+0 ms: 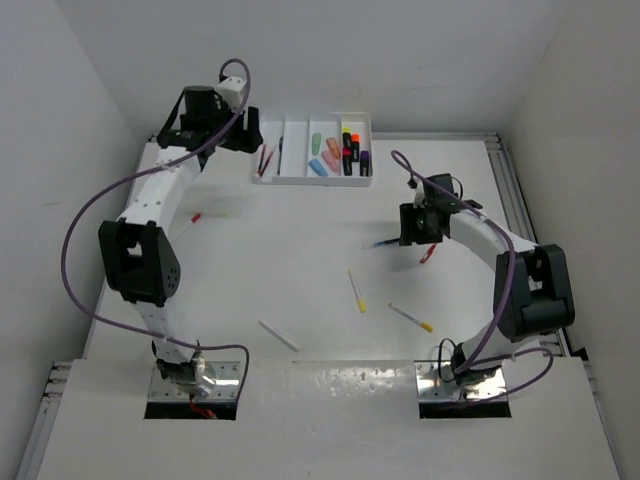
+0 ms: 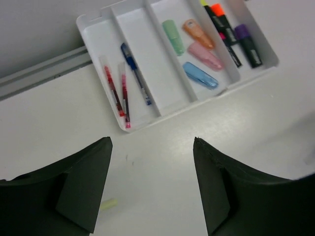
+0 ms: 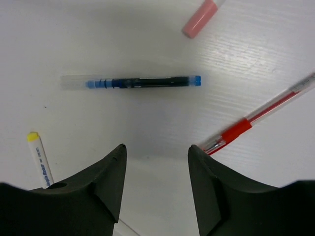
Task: Sort the stationery into containers
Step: Place the stationery into the container, then grab a piece of stationery with the right arm
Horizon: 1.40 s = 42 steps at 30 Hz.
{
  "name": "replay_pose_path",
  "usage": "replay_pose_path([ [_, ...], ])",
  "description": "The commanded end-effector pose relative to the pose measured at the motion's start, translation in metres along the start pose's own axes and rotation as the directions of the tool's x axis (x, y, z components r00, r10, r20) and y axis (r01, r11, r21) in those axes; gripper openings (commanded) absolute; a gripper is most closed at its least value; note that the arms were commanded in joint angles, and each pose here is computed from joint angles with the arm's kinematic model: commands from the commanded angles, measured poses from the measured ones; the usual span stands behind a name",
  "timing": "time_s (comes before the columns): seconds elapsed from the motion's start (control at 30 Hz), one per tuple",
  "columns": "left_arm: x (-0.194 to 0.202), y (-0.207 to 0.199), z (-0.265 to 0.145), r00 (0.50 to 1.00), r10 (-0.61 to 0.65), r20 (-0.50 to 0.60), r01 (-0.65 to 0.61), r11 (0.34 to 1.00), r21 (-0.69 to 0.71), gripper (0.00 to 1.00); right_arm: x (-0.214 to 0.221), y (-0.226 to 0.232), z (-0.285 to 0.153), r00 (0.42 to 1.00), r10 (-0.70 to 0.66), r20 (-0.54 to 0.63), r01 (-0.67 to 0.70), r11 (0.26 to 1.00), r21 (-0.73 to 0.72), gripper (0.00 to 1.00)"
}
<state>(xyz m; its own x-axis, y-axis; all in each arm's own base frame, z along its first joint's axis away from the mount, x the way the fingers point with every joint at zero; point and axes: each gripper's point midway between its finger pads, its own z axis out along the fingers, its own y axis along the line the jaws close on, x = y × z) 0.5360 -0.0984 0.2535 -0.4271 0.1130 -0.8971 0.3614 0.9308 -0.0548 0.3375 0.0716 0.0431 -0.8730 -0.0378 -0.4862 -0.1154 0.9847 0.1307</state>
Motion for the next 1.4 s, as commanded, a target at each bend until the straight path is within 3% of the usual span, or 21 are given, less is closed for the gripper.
replay_pose_path([
  [0.0, 0.017, -0.024, -0.031, 0.997, 0.072, -0.033, -0.065, 0.985, 0.158, 0.73, -0.033, -0.004, -0.01, 0.987, -0.139, 0.08, 0.138, 0.99, 0.028, 0.52],
  [0.13, 0.035, -0.052, -0.068, 0.99, 0.126, -0.058, -0.101, 0.941, 0.323, 0.73, -0.034, -0.02, -0.026, 0.916, -0.399, 0.031, 0.4, 0.915, -0.049, 0.51],
  [0.23, 0.049, -0.074, -0.084, 0.99, 0.128, -0.066, -0.086, 0.893, 0.442, 0.73, -0.044, -0.042, -0.038, 0.796, -0.601, 0.078, 0.605, 0.793, -0.071, 0.48],
  [0.3, 0.058, -0.085, -0.089, 0.99, 0.117, -0.077, -0.066, 0.874, 0.481, 0.72, -0.049, -0.051, -0.044, 0.744, -0.658, 0.113, 0.667, 0.739, -0.089, 0.47],
  [0.4, 0.061, -0.095, -0.092, 0.992, 0.097, -0.077, -0.043, 0.857, 0.514, 0.72, -0.058, -0.074, -0.039, 0.608, -0.786, 0.113, 0.794, 0.603, -0.077, 0.48],
  [0.67, 0.065, -0.1, -0.086, 0.993, 0.072, -0.097, -0.011, 0.852, 0.524, 0.71, -0.057, -0.09, -0.009, 0.467, -0.875, 0.128, 0.868, 0.427, -0.252, 0.59],
  [0.83, 0.072, -0.095, -0.084, 0.99, 0.083, -0.111, -0.015, 0.858, 0.514, 0.71, -0.036, -0.103, 0.016, 0.329, -0.937, 0.119, 0.92, 0.289, -0.264, 0.67],
  [1.07, 0.078, -0.096, -0.075, 0.989, 0.058, -0.136, 0.022, 0.849, 0.529, 0.71, -0.026, -0.109, 0.034, 0.27, -0.954, 0.13, 0.934, 0.228, -0.274, 0.68],
  [1.2, 0.079, -0.098, -0.072, 0.989, 0.056, -0.14, 0.029, 0.842, 0.539, 0.71, -0.025, -0.106, 0.039, 0.28, -0.951, 0.127, 0.926, 0.233, -0.298, 0.68],
  [1.37, 0.083, -0.099, -0.07, 0.986, 0.059, -0.157, 0.036, 0.839, 0.543, 0.71, -0.017, -0.104, 0.049, 0.239, -0.963, 0.121, 0.927, 0.189, -0.323, 0.66],
])
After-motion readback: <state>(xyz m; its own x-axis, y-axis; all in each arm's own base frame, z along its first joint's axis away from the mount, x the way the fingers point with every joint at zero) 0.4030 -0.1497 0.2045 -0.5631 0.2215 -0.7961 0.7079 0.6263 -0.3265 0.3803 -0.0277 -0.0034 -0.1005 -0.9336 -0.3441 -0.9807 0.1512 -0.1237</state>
